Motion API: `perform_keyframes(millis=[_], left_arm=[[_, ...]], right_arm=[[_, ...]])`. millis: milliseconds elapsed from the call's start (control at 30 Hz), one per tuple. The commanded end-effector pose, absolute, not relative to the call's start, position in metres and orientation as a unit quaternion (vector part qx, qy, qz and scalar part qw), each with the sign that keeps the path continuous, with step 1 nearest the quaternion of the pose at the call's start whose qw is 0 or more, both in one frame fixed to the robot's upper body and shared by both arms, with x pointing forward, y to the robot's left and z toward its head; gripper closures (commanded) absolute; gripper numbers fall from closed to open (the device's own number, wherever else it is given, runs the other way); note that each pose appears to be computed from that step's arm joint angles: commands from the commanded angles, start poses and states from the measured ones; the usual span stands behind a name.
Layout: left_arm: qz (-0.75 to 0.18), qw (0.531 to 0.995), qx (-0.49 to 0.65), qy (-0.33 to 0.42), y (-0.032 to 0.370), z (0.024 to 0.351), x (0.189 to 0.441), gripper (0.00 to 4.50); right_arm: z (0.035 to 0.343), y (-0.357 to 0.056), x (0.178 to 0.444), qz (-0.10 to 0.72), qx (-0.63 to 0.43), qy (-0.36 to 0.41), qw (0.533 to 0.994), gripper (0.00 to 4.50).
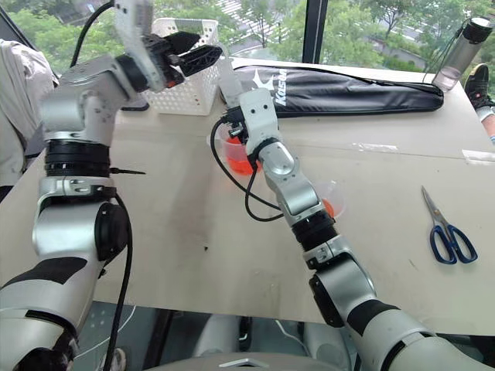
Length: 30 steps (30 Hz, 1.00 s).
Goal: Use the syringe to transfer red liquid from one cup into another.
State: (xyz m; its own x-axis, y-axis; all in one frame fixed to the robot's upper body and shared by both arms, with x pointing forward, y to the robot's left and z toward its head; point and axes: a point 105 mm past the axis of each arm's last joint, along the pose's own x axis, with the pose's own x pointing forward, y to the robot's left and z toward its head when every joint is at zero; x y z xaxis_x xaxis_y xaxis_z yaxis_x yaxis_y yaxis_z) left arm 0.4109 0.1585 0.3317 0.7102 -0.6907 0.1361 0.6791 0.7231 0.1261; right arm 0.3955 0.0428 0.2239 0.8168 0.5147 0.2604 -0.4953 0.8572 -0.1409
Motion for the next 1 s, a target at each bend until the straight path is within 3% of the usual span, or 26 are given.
perform_keyframes(millis=[33, 167, 300, 800, 1000], left_arm=[[-0.416, 0.905, 0.005, -0.09, 0.164, 0.341, 0.381, 0.7], [-0.437, 0.899, -0.001, -0.037, 0.163, 0.315, 0.363, 0.7], [-0.418, 0.908, 0.006, -0.01, 0.158, 0.295, 0.367, 0.7], [-0.407, 0.912, 0.001, -0.038, 0.149, 0.301, 0.376, 0.7], [-0.404, 0.914, 0.003, -0.038, 0.149, 0.297, 0.376, 0.7]], right_arm=[[0.237, 0.06, 0.383, 0.284, -0.003, -0.168, 0.944, 3.06], [0.24, 0.059, 0.383, 0.281, -0.003, -0.176, 0.944, 3.06], [0.244, 0.06, 0.382, 0.282, -0.002, -0.185, 0.941, 3.06], [0.267, 0.06, 0.374, 0.294, 0.033, -0.229, 0.927, 3.06], [0.258, 0.06, 0.376, 0.295, 0.028, -0.217, 0.93, 3.06]])
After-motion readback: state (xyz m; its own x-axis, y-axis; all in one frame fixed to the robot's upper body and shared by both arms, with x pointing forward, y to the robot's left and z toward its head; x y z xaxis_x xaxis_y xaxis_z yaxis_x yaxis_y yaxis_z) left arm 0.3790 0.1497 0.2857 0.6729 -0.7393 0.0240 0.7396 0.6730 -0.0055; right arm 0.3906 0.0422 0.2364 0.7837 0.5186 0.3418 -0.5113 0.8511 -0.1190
